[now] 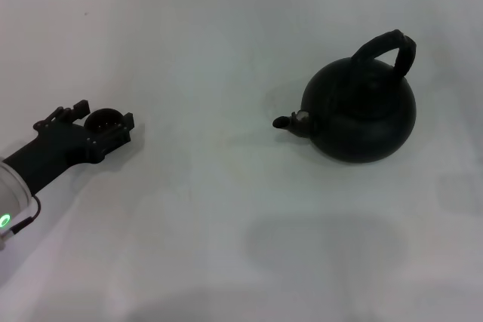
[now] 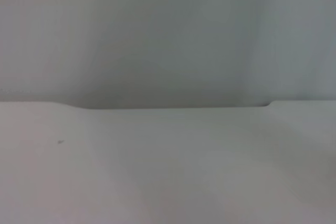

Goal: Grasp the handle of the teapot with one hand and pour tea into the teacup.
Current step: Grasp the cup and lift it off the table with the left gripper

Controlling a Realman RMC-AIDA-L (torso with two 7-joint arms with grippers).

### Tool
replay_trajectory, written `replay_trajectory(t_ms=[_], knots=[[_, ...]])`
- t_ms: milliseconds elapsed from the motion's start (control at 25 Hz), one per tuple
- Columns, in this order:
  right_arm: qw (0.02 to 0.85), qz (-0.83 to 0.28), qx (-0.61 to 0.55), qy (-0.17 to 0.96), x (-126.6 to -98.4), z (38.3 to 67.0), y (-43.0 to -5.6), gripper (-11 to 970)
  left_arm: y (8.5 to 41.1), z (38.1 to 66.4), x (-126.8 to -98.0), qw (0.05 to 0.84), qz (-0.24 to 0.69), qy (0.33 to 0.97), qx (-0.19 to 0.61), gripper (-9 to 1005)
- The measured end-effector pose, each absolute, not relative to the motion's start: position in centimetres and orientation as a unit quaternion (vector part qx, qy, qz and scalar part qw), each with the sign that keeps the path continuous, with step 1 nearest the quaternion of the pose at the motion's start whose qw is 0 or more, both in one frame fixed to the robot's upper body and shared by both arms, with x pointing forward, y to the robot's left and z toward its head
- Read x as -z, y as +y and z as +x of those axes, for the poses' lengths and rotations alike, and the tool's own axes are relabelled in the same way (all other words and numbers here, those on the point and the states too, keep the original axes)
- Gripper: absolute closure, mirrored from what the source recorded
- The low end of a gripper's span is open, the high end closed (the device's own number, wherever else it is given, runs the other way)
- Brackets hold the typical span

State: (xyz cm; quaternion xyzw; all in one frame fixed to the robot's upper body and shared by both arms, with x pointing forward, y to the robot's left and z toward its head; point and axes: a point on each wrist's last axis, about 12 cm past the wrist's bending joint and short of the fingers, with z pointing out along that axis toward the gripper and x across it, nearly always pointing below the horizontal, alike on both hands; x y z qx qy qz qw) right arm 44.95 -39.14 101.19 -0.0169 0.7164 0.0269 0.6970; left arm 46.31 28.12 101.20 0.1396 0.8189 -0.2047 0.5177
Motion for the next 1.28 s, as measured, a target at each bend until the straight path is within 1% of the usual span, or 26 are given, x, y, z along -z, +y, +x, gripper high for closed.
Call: replay_trajectory(t_ms=[440,760,1080,1280], knots=[[0.696,-0.020,-0.031,0.717,-101.1,44.9,-38.9,324,28.2,46.6,-100.8,0.509,0.146,0.827,0.187,114],[0.697,-0.020,-0.031,0.716,-101.1,44.9,-38.9,326,27.6,47.3,-101.0,0.507,0.167,0.824,0.192,117],[0.703,-0.023,-0.035,0.710,-101.3,44.8,-38.8,328,27.0,48.0,-100.7,0.477,0.180,0.836,0.202,120],[0.705,-0.024,-0.036,0.708,-101.4,44.8,-38.8,329,27.1,48.1,-100.7,0.474,0.181,0.838,0.200,121]])
